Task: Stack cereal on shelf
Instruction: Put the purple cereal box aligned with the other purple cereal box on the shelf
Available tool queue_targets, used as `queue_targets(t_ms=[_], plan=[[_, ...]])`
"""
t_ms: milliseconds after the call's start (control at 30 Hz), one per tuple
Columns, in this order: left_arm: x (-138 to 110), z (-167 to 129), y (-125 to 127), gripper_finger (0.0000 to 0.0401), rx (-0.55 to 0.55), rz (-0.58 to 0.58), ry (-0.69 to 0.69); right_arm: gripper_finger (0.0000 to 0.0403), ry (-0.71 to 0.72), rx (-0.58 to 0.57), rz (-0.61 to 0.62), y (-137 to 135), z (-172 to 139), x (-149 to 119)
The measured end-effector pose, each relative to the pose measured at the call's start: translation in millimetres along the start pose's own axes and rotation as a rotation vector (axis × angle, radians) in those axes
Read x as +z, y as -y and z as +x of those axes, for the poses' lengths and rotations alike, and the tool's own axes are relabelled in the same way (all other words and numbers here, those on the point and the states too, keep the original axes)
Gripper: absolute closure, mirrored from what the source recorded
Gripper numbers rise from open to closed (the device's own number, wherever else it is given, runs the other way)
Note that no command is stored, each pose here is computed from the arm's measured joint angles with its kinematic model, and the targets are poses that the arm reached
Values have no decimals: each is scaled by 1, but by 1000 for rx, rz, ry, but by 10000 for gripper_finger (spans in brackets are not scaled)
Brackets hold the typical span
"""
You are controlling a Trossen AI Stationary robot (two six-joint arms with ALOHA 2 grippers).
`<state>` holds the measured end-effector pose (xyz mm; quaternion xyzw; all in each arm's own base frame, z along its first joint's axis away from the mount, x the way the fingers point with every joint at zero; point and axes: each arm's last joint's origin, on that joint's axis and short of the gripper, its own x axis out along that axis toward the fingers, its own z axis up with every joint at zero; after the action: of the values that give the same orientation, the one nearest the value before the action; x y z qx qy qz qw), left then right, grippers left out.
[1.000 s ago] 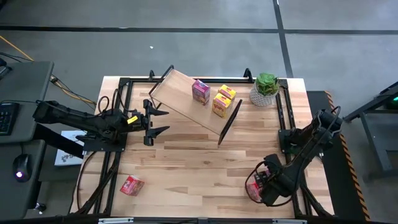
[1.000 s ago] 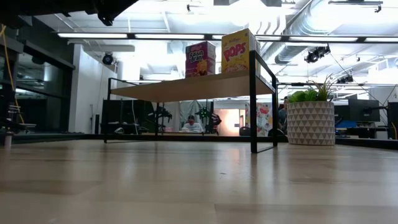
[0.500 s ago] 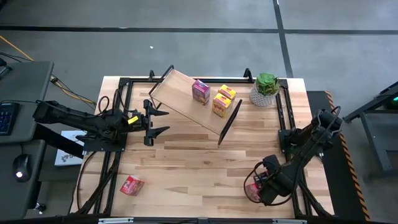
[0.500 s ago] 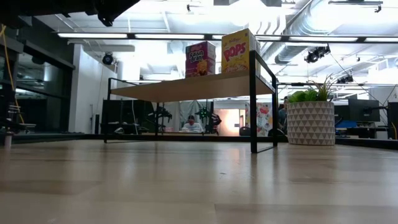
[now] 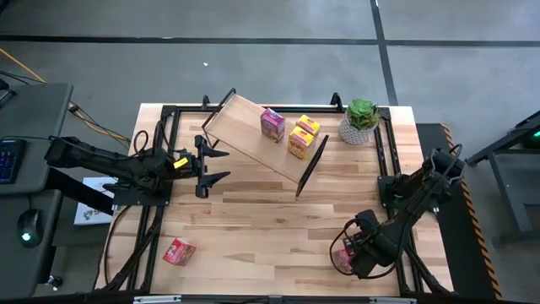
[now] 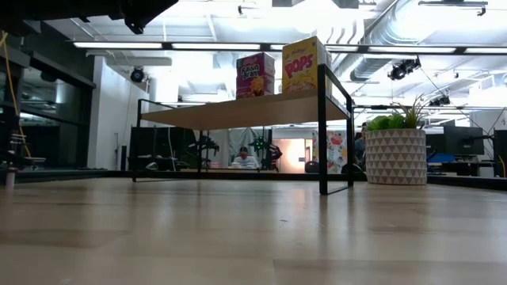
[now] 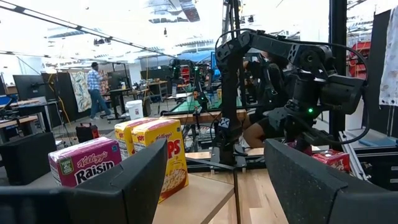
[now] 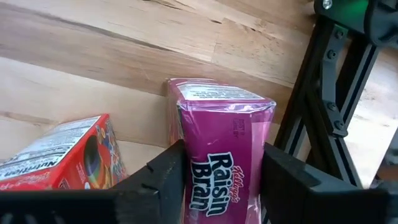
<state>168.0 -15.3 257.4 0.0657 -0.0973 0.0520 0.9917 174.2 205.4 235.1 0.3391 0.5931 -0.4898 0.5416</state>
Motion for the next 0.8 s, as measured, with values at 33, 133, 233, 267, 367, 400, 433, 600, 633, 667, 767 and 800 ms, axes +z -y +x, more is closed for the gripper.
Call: queue_targets(t_ms=[33,133,233,267,367,400,433,600,633,667,767,800], plan=[[0,0,0,142,0,0,0,246,-3,-5,-13,0,0,0],[0,0,0,142,0,1,0,259,-38,-18,-68,3,-4,4],[0,0,0,142,1,0,5,262,-67,-1,-108,9,-13,14],[1,0,0,142,1,0,6,262,-70,12,-118,11,-17,19],[1,0,0,142,1,0,6,262,-36,70,-118,23,-31,36],[1,0,0,142,1,0,6,262,-15,98,-116,28,-36,42],[1,0,0,142,1,0,6,262,13,129,-111,33,-41,49],[1,0,0,142,1,0,6,262,233,360,-126,52,-76,76],[1,0,0,142,1,0,6,262,290,419,-142,53,-83,79],[1,0,0,142,1,0,6,262,346,478,-159,53,-90,83],[1,0,0,142,1,-1,6,262,504,639,-242,46,-109,88],[1,0,0,142,1,-1,6,262,549,690,-276,41,-115,89]])
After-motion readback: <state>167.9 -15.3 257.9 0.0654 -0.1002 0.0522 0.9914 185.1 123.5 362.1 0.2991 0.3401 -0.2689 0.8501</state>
